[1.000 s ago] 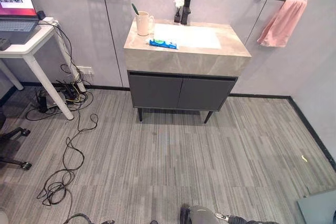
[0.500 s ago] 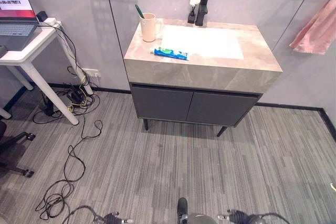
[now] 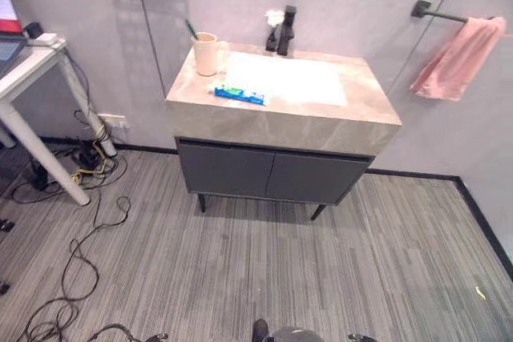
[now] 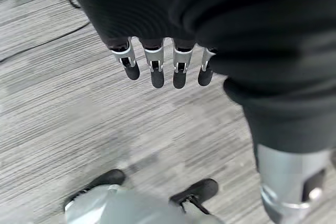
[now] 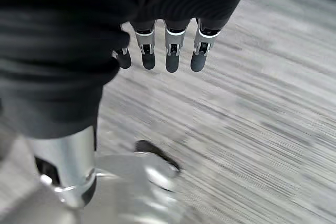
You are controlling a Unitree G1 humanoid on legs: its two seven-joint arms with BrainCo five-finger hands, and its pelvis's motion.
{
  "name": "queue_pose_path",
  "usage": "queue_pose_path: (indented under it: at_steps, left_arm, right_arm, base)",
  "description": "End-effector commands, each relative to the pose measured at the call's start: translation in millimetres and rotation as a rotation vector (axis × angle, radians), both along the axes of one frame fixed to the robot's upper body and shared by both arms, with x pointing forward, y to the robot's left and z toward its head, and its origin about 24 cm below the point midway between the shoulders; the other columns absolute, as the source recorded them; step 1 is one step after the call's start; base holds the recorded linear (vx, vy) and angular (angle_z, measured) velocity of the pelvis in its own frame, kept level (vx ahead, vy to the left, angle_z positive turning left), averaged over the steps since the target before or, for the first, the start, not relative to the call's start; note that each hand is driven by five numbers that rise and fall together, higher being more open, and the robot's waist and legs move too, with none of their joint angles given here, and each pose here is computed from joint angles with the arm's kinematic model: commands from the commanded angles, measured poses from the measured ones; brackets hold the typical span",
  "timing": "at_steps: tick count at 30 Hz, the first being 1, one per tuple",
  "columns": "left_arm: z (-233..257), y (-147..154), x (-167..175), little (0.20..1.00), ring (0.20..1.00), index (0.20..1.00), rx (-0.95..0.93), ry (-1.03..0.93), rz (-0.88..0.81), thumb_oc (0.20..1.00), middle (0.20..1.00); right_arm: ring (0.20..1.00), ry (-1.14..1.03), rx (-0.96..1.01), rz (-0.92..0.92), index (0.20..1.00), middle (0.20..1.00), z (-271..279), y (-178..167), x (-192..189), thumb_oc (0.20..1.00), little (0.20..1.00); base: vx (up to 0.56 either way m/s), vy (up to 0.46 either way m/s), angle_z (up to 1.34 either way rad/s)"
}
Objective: Put brush and paste in cup on sink, flatten towel.
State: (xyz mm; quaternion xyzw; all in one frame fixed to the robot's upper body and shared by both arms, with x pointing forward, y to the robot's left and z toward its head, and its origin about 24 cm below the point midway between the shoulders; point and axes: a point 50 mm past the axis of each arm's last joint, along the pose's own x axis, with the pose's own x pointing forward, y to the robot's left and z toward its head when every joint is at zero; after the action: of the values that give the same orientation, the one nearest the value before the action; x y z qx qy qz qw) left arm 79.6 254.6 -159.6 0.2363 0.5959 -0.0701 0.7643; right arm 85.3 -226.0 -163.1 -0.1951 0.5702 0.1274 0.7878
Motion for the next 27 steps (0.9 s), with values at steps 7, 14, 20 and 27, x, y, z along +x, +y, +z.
queue_pose_path:
  at_steps: [7,14,20,27]
  left_arm:
    - [21,8,61,1.0,1.0,1.0,0.016,-0.296,0.097,1.0,1.0]
    - [19,12,52,1.0,1.0,1.0,0.042,-0.274,0.086,1.0,1.0]
    - [22,21,49,1.0,1.0,1.0,0.077,-0.277,0.064,1.0,1.0]
    - [27,22,58,1.0,1.0,1.0,0.087,-0.305,-0.02,1.0,1.0]
  right_arm:
    - [1.0,-0.323,0.033,-0.024,1.0,1.0,28,3,71,1.0,1.0]
    - [1.0,-0.337,0.006,0.145,1.0,1.0,30,13,78,1.0,1.0]
    - [1.0,-0.348,0.03,0.175,1.0,1.0,30,24,80,1.0,1.0]
    - [1.0,-0.46,0.082,0.326,1.0,1.0,47,50,105,1.0,1.0]
  base:
    - [0.16,0.077,0.09]
    - [0.33,0.213,-0.3]
    - [0.25,0.265,-0.45]
    - [0.17,0.266,-0.03]
